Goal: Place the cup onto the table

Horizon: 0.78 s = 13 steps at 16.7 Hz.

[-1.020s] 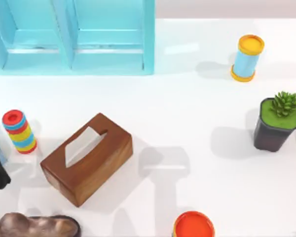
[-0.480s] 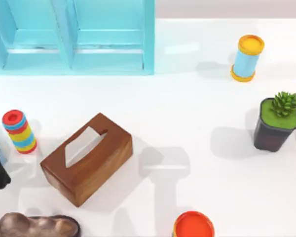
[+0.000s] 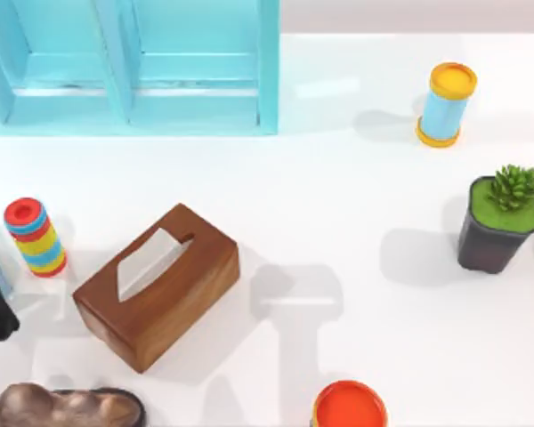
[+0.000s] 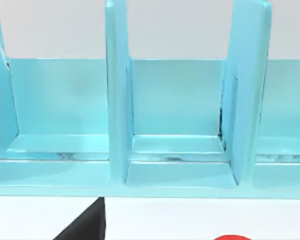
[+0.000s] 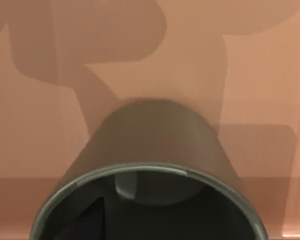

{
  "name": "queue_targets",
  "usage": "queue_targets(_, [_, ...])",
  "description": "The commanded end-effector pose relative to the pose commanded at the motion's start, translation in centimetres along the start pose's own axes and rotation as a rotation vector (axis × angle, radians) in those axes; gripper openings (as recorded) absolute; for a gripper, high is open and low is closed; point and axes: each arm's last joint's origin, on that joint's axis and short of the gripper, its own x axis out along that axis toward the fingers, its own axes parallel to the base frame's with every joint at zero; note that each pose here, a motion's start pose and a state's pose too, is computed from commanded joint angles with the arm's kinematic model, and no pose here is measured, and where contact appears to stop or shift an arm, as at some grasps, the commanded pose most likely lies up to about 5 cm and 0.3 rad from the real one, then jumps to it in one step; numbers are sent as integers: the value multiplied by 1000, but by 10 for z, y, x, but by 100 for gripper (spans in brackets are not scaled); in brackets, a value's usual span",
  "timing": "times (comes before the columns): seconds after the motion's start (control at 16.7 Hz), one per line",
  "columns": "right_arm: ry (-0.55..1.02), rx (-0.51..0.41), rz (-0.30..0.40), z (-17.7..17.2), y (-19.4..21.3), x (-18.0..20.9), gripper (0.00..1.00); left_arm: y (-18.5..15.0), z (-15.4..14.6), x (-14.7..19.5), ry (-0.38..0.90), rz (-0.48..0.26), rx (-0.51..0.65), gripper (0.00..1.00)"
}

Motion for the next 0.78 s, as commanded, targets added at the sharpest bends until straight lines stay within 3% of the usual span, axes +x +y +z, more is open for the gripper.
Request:
queue_targets(0.42, [2, 0, 1, -2, 1, 15, 100, 0, 0, 0, 0, 0, 0, 100])
queue_targets(0.78, [2, 0, 1, -2, 1, 15, 55, 0, 0, 0, 0, 0, 0, 100])
